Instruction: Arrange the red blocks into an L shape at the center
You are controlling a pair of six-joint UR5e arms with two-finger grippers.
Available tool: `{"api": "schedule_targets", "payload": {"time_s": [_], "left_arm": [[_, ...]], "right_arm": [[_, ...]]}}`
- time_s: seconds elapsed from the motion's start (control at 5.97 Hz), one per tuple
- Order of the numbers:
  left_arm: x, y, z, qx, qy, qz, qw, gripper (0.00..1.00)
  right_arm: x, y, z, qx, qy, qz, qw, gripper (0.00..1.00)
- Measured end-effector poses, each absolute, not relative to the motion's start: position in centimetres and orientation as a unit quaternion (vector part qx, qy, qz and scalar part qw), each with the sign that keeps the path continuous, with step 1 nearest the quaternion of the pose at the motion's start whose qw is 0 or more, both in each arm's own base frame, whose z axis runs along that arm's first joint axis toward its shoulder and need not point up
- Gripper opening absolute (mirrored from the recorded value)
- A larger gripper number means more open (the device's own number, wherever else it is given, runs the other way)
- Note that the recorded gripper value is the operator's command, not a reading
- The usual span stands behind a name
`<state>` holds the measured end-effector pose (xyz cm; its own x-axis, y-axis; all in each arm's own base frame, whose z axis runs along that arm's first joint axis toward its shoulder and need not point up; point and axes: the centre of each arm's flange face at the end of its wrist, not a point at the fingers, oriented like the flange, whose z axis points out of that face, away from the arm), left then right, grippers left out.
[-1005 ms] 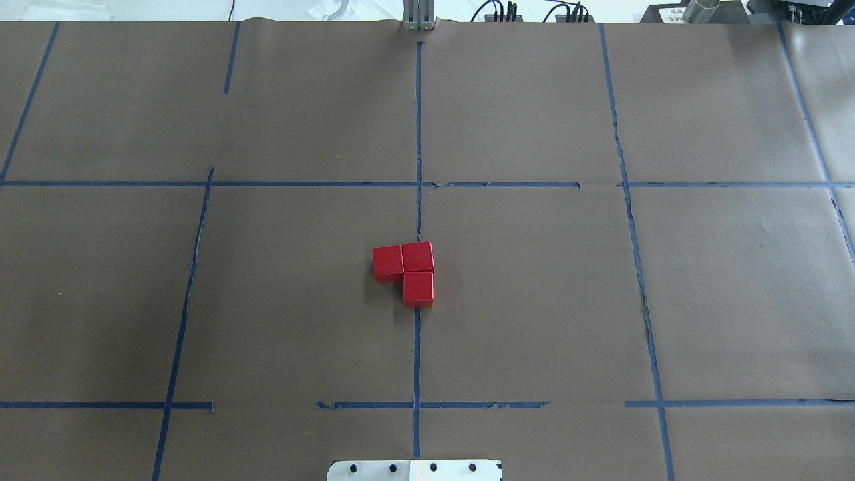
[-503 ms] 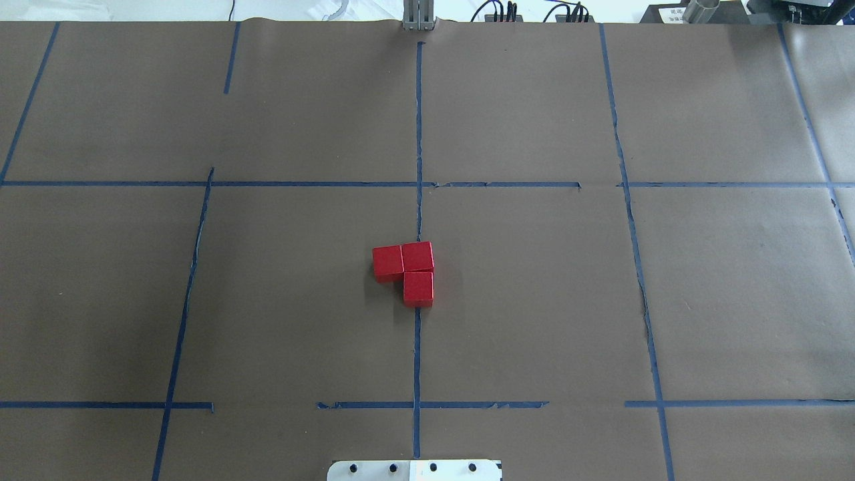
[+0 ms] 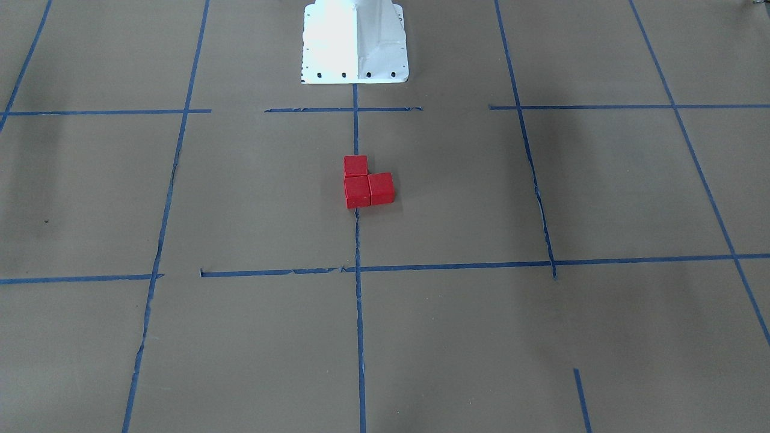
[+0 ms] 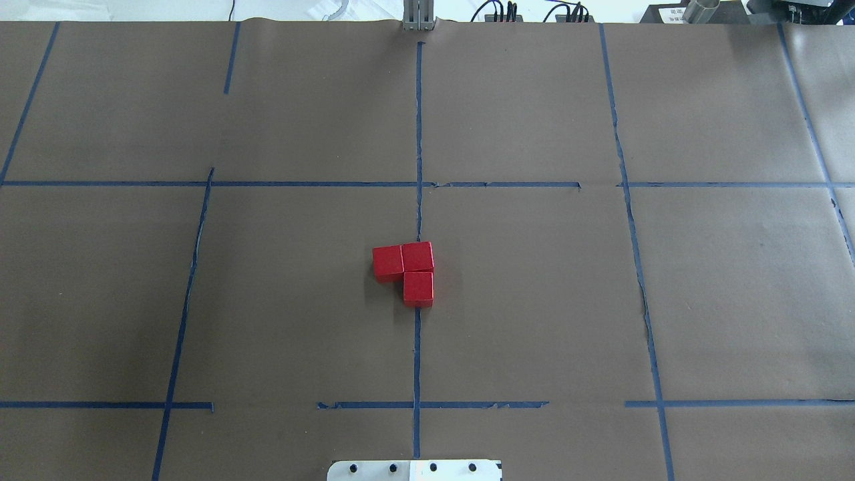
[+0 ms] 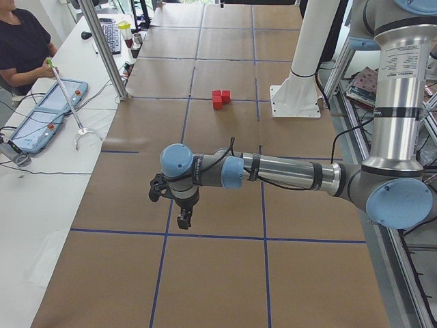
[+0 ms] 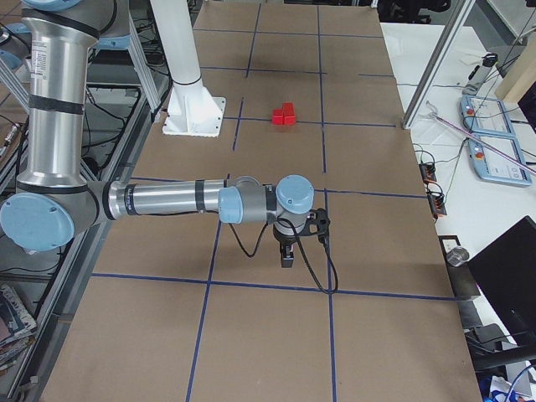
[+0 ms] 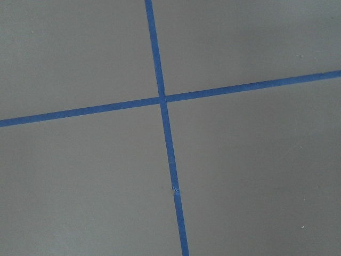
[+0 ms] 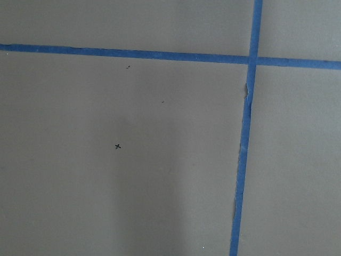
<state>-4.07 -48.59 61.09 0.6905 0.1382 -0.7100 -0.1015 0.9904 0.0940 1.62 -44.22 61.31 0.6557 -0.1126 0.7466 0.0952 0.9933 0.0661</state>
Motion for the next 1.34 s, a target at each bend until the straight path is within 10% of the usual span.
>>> {"api": "schedule_targets", "payload": {"time_s": [1.34], "left_arm": [[-4.4,-47.8,61.0,0.023,0.39,0.06,0.919,1.0]], "right_arm": [[3.0,-44.6,60.5,0.008,-0.385,-0.067,0.921,1.0]]}}
